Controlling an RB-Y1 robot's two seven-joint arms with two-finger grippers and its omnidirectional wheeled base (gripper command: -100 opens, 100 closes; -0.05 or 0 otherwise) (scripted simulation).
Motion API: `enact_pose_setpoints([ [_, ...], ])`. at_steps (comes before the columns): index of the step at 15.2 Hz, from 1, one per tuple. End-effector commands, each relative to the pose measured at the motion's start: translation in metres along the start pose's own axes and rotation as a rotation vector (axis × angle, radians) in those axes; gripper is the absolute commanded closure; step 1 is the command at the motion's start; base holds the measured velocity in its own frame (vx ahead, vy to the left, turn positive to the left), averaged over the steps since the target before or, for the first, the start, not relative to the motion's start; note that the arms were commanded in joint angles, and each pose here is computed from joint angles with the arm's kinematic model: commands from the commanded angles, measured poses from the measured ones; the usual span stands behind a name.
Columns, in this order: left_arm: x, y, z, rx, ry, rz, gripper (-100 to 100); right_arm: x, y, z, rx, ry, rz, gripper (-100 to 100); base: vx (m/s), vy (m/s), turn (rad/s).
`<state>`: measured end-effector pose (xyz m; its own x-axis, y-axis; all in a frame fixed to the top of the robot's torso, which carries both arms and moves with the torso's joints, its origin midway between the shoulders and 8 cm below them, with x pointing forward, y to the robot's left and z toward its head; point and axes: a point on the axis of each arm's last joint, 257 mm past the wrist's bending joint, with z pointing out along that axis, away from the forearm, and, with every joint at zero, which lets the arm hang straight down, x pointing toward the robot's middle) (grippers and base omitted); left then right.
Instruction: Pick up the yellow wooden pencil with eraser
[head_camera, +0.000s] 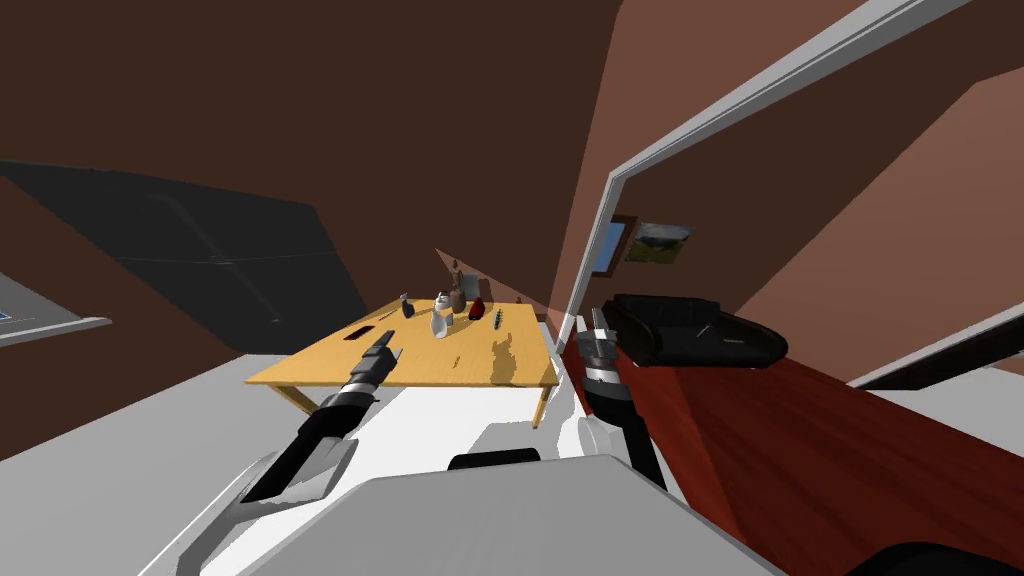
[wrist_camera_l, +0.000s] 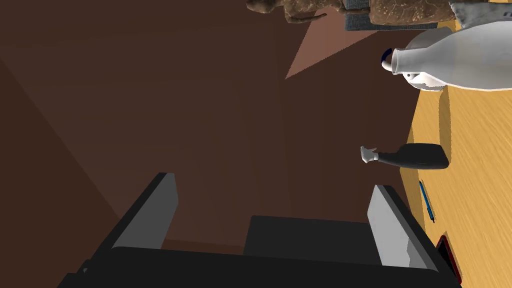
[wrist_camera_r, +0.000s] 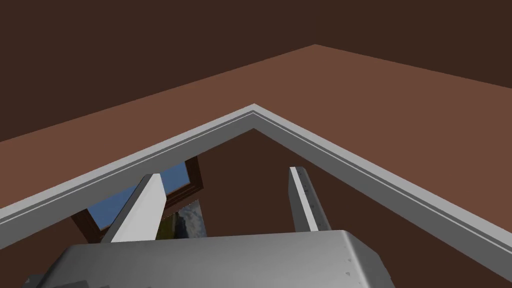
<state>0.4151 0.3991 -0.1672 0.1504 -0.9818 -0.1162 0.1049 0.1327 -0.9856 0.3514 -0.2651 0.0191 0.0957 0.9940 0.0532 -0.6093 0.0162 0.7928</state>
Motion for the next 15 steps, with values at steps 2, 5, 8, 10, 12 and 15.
enact_pose_setpoints([
  [2, -0.019, 0.033, -0.001, -0.087, -0.035, -0.037, -100, 0.0, 0.0, 0.0, 0.0, 0.0, 0.0, 0, 0.009, 0.022, -0.212],
  [5, -0.044, 0.063, -0.004, -0.175, -0.082, -0.078, -100, 0.0, 0.0, 0.0, 0.0, 0.0, 0.0, 0, 0.01, 0.021, -0.235],
  [8, -0.071, 0.092, -0.01, -0.26, -0.139, -0.124, -100, 0.0, 0.0, 0.0, 0.0, 0.0, 0.0, 0, 0.008, 0.023, -0.285],
  [10, -0.099, 0.118, -0.019, -0.332, -0.202, -0.174, -100, 0.0, 0.0, 0.0, 0.0, 0.0, 0.0, 0, 0.008, 0.024, -0.347],
  [12, -0.122, 0.129, -0.023, -0.373, -0.253, -0.209, -100, 0.0, 0.0, 0.0, 0.0, 0.0, 0.0, 0, 0.006, 0.025, -0.199],
  [15, -0.128, 0.148, -0.032, -0.421, -0.281, -0.229, -100, 0.0, 0.0, 0.0, 0.0, 0.0, 0.0, 0, 0.007, 0.022, -0.17],
])
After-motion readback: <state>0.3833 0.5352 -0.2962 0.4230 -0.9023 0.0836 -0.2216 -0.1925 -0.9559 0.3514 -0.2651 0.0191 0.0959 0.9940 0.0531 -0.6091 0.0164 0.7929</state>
